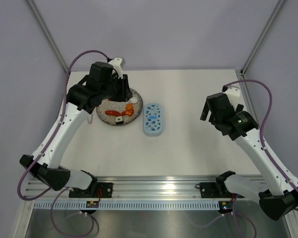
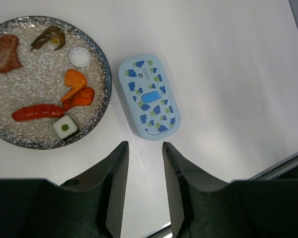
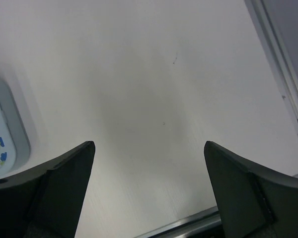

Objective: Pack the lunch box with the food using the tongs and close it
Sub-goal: Reset both arms

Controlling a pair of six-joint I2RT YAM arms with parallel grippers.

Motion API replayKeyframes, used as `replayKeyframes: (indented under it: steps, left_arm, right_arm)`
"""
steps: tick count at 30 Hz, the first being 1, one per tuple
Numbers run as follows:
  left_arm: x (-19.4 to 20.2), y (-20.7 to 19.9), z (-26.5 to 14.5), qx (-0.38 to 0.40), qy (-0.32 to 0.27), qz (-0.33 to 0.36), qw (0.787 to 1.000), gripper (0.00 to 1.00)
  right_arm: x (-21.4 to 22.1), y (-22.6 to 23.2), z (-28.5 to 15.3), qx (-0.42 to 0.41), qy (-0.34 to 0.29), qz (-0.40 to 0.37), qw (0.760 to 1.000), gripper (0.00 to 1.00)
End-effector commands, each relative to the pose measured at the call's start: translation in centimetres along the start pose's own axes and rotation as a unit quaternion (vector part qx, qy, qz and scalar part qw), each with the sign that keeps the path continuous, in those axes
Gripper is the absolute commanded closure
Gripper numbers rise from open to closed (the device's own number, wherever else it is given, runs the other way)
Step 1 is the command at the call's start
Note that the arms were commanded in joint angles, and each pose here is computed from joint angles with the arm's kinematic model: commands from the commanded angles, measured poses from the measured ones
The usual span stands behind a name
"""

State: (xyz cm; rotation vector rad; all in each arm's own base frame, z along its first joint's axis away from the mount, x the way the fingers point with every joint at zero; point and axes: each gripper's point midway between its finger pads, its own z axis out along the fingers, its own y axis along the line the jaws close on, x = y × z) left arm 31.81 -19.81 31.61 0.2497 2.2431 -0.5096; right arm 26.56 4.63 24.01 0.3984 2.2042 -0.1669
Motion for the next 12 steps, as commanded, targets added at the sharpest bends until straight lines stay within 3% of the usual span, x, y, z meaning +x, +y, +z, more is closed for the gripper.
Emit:
replayKeyframes:
  steps: [1,4,7,8,12]
  left_arm:
    - [-0.8,1.9,-4.0,-0.032,-0.047,0.010,0.998,0.63]
    - [-1.0,3.3,-6.3,-0.062,-0.093,0.004,0.994,0.44]
    - [-0.8,4.1,-7.3,-0.076,-0.130,-0.003,0.989,0.19]
    - [-1.2,4.3,-8.6,-0.081,-0.157,-0.006,0.984,0.16]
    - [-0.4,5.5,-9.9,-0.104,-0.176,-0.002,0.979,0.05]
  right_arm:
    - [-1.6,-2.9,-2.5,0.046,-0.014,0.018,0.999,0.01]
    - [-2.7,-3.7,-3.4,0.063,-0.024,0.019,0.998,0.01]
    - [-3.8,-3.6,-3.6,0.060,-0.043,0.020,0.997,0.00]
    - [-4.1,-3.3,-3.6,0.053,-0.050,0.022,0.997,0.01]
    - [-4.9,-2.0,-3.5,0.022,-0.060,0.028,0.998,0.01]
